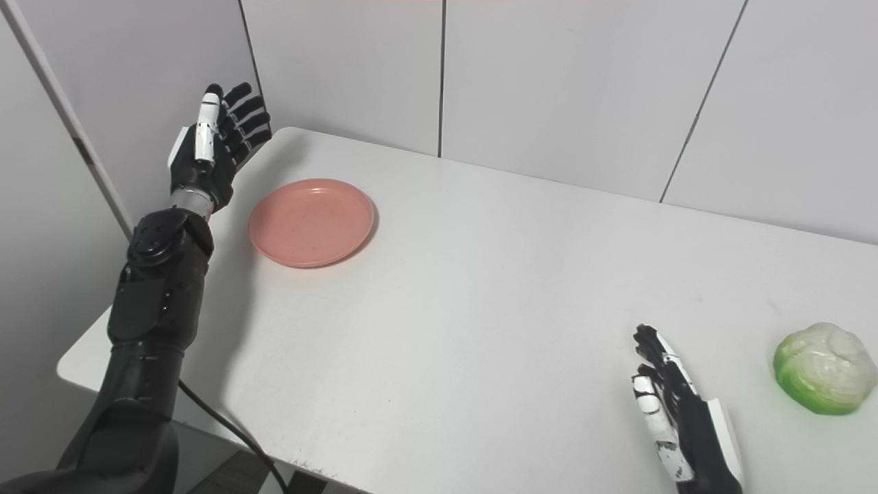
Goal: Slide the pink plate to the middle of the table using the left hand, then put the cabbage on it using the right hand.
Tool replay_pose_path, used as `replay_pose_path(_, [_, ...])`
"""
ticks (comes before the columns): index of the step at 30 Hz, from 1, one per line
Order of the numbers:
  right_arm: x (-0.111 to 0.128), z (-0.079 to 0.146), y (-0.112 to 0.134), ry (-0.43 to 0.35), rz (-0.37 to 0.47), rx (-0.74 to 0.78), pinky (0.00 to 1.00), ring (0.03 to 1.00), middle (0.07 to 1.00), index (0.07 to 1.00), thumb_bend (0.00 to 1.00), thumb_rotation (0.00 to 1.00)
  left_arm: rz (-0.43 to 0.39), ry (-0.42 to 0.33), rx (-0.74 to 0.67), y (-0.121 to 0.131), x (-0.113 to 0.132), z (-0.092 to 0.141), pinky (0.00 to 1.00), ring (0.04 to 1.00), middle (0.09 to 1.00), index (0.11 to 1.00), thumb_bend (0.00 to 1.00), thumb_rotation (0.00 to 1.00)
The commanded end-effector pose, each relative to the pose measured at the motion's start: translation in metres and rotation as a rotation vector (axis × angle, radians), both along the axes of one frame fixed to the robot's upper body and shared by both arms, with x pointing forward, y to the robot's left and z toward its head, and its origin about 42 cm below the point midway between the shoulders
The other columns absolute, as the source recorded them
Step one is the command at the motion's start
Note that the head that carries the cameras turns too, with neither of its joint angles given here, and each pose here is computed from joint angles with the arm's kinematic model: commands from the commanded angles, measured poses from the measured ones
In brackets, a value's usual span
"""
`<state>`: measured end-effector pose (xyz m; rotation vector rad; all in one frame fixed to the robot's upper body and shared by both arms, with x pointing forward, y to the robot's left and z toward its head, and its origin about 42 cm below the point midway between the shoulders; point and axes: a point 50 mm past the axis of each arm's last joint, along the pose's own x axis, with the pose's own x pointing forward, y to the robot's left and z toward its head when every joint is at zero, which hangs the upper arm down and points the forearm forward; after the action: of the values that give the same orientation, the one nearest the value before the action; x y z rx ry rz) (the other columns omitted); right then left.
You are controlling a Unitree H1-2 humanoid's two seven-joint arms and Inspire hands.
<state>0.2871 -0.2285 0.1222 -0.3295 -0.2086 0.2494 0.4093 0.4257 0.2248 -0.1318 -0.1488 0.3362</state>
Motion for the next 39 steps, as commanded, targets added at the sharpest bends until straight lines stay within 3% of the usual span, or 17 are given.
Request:
replay_pose_path(1, [-0.002,-0.01,-0.012,0.015,-0.018,-0.016,0.86,0.887,0.894,0.894,0.31,1.0,0.021,-0.116,0.042,0.013,0.007,0.037,0.8,0.84,0.849,0.833,0.42,1.0])
replay_pose_path(9, [-0.003,-0.008,-0.013,0.017,-0.02,-0.021,0.85,0.89,0.893,0.892,0.31,1.0,0.041,-0.093,-0.001,0.022,0.004,0.028,0.8,0.822,0.83,0.822,0.38,1.0])
replay_pose_path(19, [-0.003,-0.008,-0.013,0.011,-0.008,-0.002,0.86,0.892,0.9,0.899,0.27,1.0,0.06,-0.033,-0.039,0.023,0.011,0.013,0.78,0.808,0.815,0.804,0.42,1.0])
replay_pose_path(39, [-0.004,-0.007,-0.012,0.017,-0.007,-0.001,0.87,0.897,0.904,0.903,0.28,1.0,0.059,0.072,-0.053,0.028,0.023,-0.038,0.79,0.824,0.835,0.83,0.38,1.0])
